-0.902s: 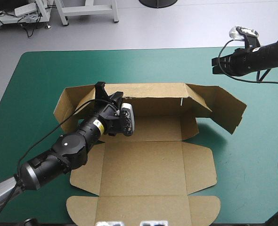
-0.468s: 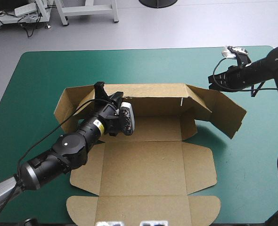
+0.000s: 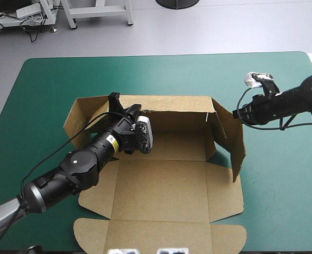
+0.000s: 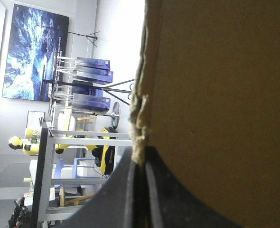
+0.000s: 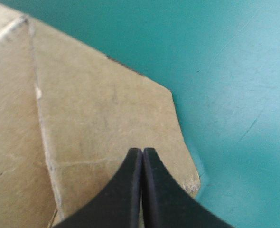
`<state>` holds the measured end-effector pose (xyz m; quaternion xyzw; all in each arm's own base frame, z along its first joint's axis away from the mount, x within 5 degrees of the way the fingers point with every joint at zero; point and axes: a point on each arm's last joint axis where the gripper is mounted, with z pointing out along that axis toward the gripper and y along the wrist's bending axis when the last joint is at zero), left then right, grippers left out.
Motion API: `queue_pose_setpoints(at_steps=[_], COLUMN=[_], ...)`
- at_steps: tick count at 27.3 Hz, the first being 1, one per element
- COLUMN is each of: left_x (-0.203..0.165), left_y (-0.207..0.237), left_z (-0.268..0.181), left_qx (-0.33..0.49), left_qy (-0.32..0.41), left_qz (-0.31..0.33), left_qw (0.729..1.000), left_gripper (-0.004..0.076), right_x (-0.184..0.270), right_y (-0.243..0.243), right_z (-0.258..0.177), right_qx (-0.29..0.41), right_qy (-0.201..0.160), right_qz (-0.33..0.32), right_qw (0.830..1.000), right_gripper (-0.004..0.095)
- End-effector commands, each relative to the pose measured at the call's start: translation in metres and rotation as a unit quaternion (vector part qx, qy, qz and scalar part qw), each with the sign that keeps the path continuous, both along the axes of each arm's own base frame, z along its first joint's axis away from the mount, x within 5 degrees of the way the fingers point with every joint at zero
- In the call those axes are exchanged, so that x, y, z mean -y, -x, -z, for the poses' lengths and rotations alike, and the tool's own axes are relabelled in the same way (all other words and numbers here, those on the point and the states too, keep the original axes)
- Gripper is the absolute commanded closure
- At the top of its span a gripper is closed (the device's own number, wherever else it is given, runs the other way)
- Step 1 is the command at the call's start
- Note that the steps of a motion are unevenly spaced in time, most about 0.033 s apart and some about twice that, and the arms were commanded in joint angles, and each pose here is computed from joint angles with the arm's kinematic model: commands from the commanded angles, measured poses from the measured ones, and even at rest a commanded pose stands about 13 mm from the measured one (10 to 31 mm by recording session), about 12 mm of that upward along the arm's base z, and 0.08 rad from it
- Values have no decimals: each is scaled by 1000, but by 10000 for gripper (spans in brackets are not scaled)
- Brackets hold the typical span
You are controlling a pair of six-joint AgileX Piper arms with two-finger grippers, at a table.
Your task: Fold the box
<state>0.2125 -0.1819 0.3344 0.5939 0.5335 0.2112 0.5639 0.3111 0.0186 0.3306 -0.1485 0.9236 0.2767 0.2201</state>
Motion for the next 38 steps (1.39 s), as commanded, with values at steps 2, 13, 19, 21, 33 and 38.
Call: queue_pose_setpoints(at_steps=[2,13,19,21,33,38], left_x=[3,9,11,12,9,10], left_y=[-1,-5,-8,-8,-10,-10], left_z=[-7,0,5,7,7,7], left_qx=[13,11,8,6,12,12], left_qy=[5,-13,-27,-28,-36,-36], left_qz=[6,15,17,17,1,2], left_qw=[1000,1000,999,999,999,999], left_gripper=[734,734,734,734,734,734], right_x=[-6,-10,-11,-10,-14,-14], right_y=[24,50,50,50,58,55], right_z=[-7,43,50,51,54,52], right_qx=[50,183,219,218,219,235], right_qy=[-18,-9,6,15,26,26], right_qz=[-1,-2,-37,-44,-118,-106], right_qw=[999,983,975,975,968,966], right_gripper=[927,926,879,789,498,380])
